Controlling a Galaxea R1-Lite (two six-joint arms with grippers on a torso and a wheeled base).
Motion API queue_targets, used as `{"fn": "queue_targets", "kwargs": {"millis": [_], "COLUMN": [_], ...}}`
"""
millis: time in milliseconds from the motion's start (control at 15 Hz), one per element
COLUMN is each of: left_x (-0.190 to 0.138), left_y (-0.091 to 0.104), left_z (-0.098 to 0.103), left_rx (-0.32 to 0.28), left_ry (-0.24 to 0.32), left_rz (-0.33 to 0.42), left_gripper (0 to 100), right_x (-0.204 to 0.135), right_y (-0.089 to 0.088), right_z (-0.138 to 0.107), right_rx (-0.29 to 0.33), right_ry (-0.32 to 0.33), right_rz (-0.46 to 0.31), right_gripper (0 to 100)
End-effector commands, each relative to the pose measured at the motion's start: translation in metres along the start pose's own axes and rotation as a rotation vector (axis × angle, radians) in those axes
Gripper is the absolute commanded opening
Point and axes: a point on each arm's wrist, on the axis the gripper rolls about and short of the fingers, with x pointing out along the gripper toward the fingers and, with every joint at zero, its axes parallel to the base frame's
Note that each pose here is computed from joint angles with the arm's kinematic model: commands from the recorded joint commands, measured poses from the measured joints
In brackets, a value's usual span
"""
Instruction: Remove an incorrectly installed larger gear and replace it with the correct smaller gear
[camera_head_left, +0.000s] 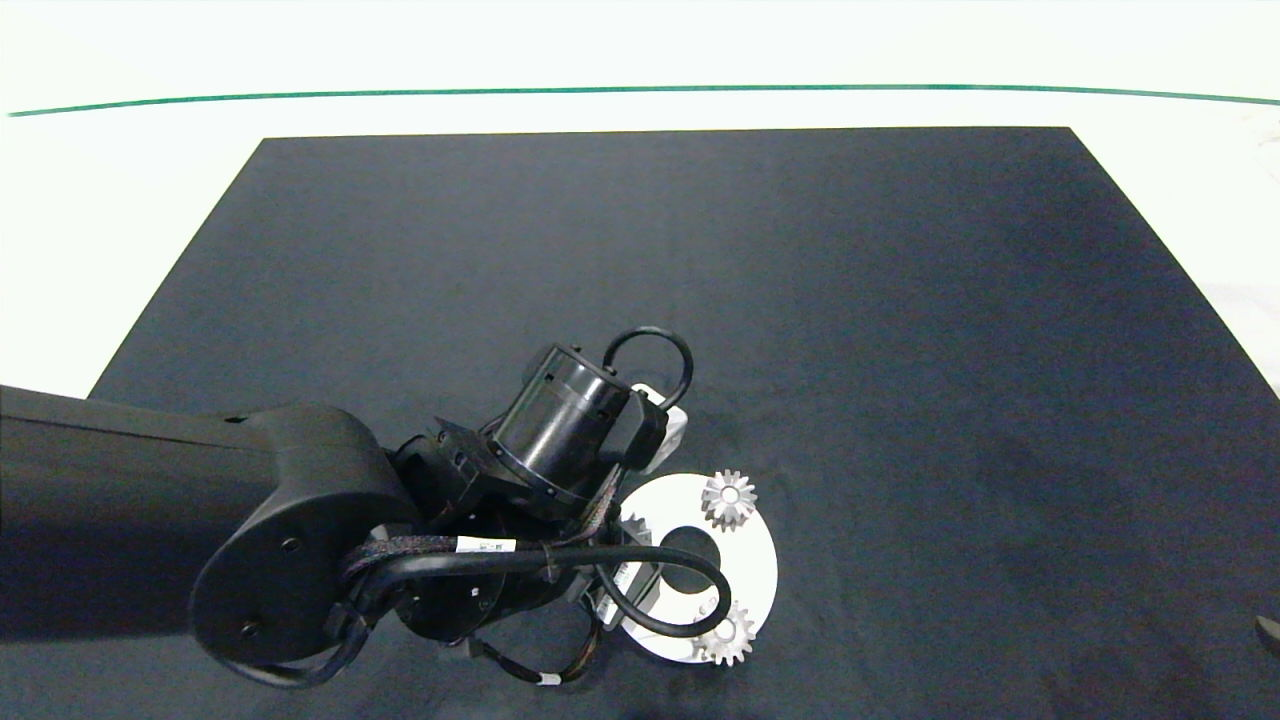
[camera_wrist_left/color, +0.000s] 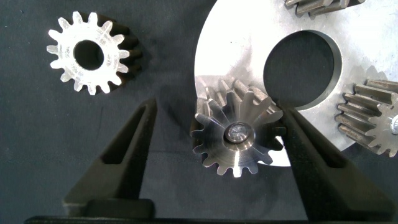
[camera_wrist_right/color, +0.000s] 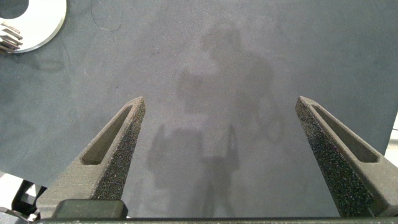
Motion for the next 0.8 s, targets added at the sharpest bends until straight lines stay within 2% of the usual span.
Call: {"fn": "queue_targets", "kwargs": {"millis": [67, 800], "left_x": [-0.0005, -0.0013], "left_y": [0.0, -0.0014], "left_z": [-0.0003, -0.0026], "left_rx": [0.002, 0.015], "left_ry": [0.001, 0.002], "left_rz": [0.001, -0.001], "left_gripper": [68, 45], "right_x": [0.0003, 0.0003], "right_y": [0.0, 0.0], "right_z": [0.0, 0.0], "right_rx": [-0.002, -0.002], "right_ry": [0.002, 0.002], "right_rz": [0.002, 0.002], "right_gripper": [100, 100]}}
